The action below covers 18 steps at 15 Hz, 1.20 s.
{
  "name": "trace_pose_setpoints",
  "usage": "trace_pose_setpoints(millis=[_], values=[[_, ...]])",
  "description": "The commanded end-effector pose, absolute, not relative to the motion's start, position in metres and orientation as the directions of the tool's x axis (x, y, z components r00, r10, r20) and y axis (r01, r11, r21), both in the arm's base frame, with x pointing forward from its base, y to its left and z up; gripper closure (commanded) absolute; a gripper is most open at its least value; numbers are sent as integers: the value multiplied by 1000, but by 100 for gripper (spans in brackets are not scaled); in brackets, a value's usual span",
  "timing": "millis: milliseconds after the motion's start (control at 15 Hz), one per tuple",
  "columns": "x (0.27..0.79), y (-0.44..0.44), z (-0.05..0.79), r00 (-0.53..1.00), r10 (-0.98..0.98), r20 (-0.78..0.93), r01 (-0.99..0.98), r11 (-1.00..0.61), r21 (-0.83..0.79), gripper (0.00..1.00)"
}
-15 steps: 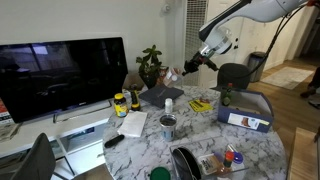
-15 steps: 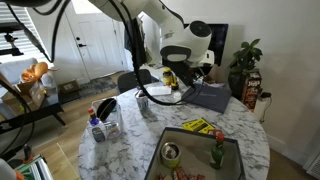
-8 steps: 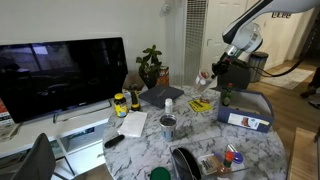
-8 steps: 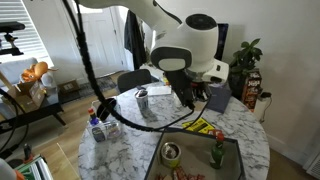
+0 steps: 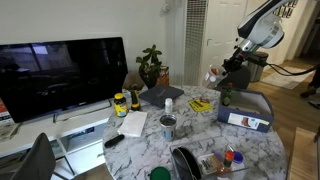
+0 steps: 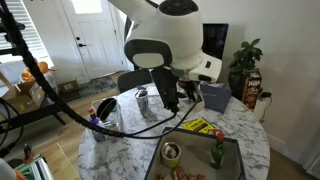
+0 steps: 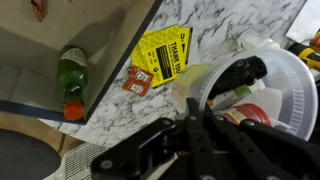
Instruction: Put the plastic cup inside the box
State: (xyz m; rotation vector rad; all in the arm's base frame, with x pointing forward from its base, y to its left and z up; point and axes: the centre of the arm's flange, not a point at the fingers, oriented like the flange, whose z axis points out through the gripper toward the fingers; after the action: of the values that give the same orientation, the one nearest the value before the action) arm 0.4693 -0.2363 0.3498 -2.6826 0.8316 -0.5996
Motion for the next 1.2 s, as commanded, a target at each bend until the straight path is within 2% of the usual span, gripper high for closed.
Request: trace_pose_setpoints(millis=[0, 200, 400, 667, 1133], values=[[423, -238, 369, 793, -557, 247, -489, -824, -286, 99], [393, -242, 374, 827, -532, 179, -491, -841, -228, 99], [373, -244, 386, 841, -516, 166, -474, -848, -237, 99], [402, -268, 369, 759, -650, 37, -640, -755, -142, 99], [432, -324, 297, 677, -686, -269, -728, -678, -103, 99]])
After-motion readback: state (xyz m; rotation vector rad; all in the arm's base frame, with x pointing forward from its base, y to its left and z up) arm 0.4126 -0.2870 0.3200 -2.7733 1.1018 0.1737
